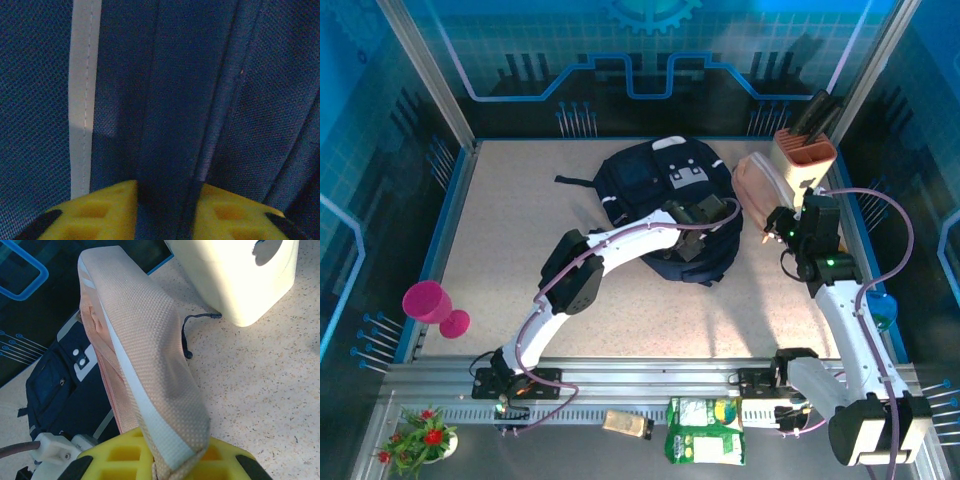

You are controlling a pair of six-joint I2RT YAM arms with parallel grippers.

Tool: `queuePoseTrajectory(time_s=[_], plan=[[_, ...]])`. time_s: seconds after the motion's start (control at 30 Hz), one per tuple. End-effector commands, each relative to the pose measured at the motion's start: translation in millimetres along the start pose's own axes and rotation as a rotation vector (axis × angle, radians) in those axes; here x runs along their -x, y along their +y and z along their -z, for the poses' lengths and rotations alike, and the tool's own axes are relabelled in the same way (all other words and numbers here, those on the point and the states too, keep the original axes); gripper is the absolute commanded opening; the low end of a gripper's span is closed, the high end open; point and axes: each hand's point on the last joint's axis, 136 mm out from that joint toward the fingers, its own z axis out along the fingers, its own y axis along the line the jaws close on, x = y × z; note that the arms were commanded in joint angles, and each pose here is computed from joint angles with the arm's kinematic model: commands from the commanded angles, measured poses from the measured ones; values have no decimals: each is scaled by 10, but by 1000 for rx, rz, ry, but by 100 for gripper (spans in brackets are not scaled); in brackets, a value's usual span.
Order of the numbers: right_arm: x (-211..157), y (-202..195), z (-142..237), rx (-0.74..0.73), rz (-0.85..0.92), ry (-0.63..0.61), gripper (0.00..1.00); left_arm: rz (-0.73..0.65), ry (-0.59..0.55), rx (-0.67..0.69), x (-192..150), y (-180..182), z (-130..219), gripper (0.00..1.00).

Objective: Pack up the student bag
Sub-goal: Open the student bag at the top-center of the table, then place the pencil pouch in the student bag.

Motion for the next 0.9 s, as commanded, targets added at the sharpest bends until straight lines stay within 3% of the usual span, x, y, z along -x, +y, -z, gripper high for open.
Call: queuePoseTrajectory(time_s=[0.0, 0.2, 0.53, 0.67, 0.87], plan=[[74, -22, 66, -3, -19, -26, 6, 47, -28, 28, 87, 166, 141, 24], [117, -54, 138, -9, -30, -36, 7, 147, -84, -51, 178, 328, 397, 2], [67, -252, 251, 8, -131, -7, 8, 402, -302, -230, 426, 802, 920, 0], [-84, -358, 262, -40, -138, 59, 8, 487, -393, -169, 538, 1050, 1139, 0], [-375, -196, 191, 52, -158, 212, 8, 494, -559, -171, 755, 1100, 1481, 0]])
